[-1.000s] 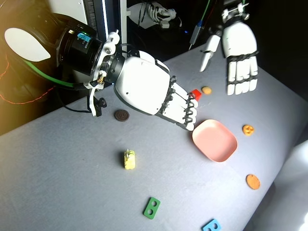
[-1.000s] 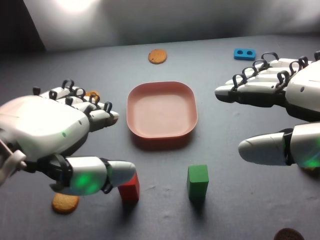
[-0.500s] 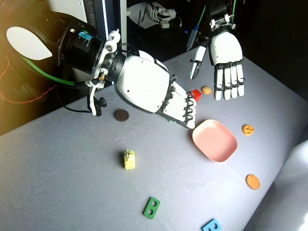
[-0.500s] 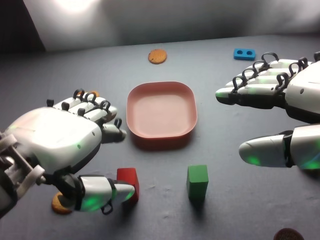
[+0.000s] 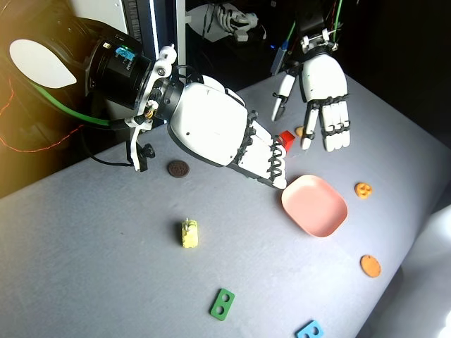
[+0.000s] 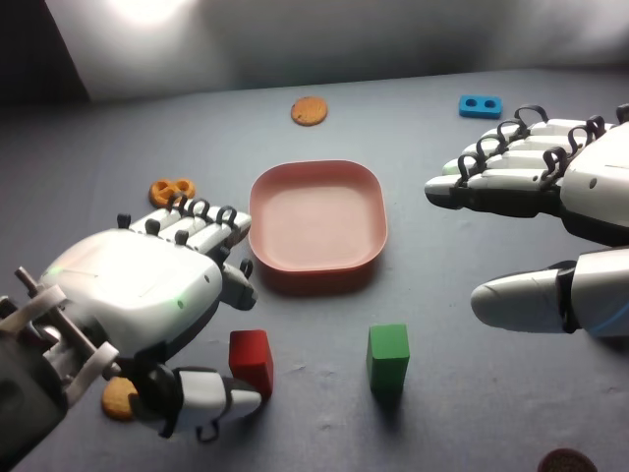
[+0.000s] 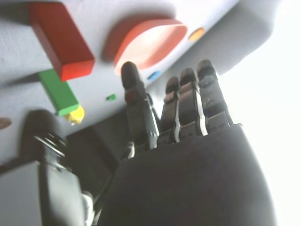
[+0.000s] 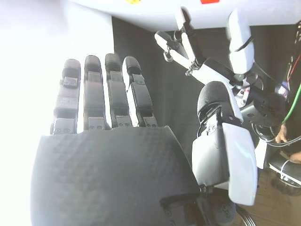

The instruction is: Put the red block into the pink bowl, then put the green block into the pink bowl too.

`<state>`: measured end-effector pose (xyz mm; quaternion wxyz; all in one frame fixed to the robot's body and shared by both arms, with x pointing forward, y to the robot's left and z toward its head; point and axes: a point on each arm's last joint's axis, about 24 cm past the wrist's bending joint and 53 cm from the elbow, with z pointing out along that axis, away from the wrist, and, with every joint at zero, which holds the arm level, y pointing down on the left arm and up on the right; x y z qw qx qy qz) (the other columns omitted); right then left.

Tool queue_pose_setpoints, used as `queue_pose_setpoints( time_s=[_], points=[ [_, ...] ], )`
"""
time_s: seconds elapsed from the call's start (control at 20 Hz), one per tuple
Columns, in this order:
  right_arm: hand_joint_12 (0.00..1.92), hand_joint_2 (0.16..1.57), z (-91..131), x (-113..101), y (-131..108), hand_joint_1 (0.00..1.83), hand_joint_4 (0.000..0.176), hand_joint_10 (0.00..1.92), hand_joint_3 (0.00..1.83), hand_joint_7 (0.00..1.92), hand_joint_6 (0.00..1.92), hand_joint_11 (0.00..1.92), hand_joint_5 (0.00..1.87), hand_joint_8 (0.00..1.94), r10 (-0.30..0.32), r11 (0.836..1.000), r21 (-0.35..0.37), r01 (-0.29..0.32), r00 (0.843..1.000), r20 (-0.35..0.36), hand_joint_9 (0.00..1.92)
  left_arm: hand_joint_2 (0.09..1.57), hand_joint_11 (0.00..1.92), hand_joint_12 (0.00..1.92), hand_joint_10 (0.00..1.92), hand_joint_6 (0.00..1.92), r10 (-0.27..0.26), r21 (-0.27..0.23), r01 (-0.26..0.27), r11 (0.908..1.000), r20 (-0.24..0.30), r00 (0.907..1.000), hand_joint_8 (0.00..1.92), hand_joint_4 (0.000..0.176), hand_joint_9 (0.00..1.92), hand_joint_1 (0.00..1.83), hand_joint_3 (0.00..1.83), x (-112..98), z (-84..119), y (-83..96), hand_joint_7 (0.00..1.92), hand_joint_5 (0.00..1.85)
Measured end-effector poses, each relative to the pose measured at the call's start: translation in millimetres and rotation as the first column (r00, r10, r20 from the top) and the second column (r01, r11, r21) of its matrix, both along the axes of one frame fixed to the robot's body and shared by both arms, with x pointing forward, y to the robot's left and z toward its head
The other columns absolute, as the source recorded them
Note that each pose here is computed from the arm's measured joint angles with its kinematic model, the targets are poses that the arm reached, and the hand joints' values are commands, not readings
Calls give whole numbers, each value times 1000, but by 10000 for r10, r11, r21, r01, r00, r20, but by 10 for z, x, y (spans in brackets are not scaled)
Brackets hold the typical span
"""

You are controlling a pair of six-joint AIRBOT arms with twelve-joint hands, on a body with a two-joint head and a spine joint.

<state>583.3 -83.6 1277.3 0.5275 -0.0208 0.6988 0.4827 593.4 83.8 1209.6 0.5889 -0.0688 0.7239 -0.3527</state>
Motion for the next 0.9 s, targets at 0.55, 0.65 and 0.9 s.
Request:
queue_pose_setpoints(
  time_s=[0.55, 0.65, 0.9],
  points=[
    [256, 1198, 0, -1, 3, 0, 0, 4, 0, 180, 3, 0, 207, 3, 6, 10000, -48, -6, 10000, 46, 125, 959, 0, 0, 0, 11, 78, -265, -75, 9996, 101, 9999, 0, 29, 0, 802, 7, 87, -27, -71, 0, 757],
    [213, 1192, -6, -1, 5, 0, 0, 0, 0, 157, 0, 0, 187, 0, 9, 10000, -93, -8, 10000, 64, 103, 970, 0, 0, 0, 19, 102, -322, -98, 9994, 115, 9999, 0, 37, 0, 822, 9, 94, -24, -77, 0, 785],
    [271, 1194, -3, -1, 5, 0, 0, 3, 0, 176, 6, 0, 211, 4, 8, 9999, -137, -6, 9999, 117, 121, 983, 0, 0, 0, 25, 288, -394, -285, 9988, 71, 9996, 0, 72, 0, 871, 8, 167, -57, -47, 0, 823]
  ],
)
